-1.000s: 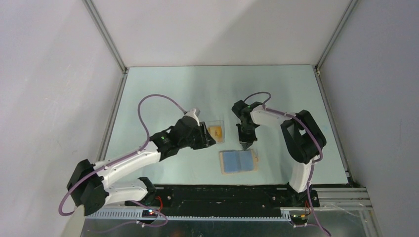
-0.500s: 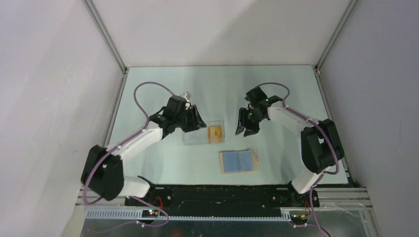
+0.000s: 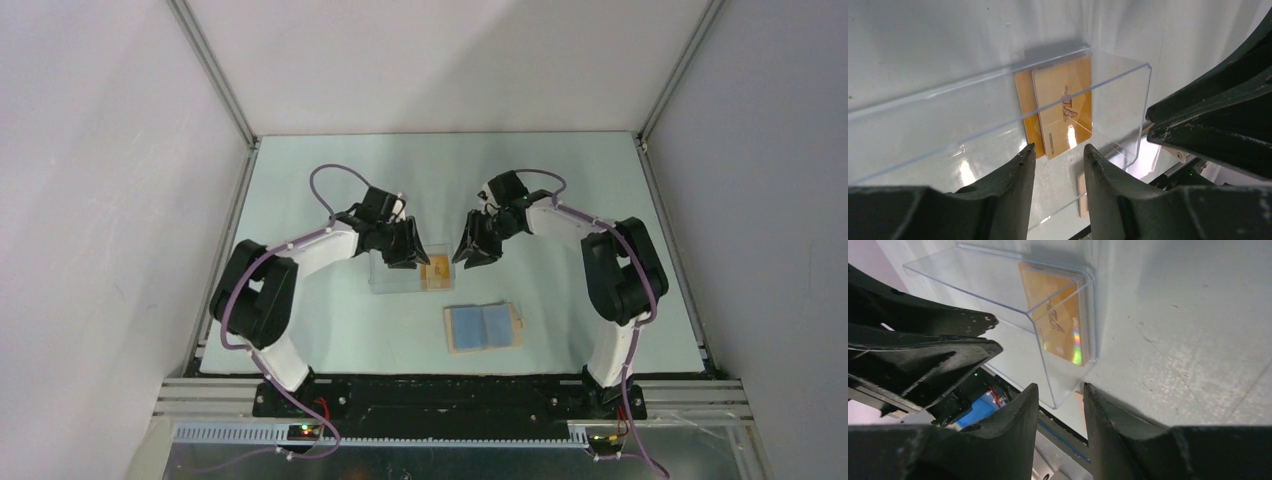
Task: Put the credit cards into the card holder
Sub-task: Adjust the card holder at the center of the board, then pick up the credit card from the storage box.
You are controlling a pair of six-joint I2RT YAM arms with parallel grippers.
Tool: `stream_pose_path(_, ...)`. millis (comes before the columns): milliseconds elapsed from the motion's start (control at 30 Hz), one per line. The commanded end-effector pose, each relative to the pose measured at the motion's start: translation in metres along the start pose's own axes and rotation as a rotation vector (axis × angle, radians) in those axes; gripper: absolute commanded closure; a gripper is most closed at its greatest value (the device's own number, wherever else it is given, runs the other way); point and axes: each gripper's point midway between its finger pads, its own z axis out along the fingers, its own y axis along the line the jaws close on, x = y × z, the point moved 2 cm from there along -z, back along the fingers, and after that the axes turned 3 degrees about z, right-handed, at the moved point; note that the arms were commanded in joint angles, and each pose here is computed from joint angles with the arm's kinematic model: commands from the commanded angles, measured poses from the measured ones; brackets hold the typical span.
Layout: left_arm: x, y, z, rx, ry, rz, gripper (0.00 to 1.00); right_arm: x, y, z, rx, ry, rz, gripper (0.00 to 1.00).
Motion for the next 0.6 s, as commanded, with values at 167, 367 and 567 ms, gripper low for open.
stream_pose_path(167,-0.005,0.003,0.02,-0.01,0.029,0.025,0.56,-0.015,0.025,0.014,-0.056,0.002,-0.014,0.63)
stream_pose_path(367,0.0,0.002,0.031,-0.013,0.061,0.034,0.6,-0.014,0.022,0.019,-0.023,0.011,-0.023,0.84)
stream_pose_path(567,0.0,-0.002,0.035,-0.007,0.065,0.048,0.68,-0.012,0.02,0.021,-0.016,0.02,-0.022,0.96)
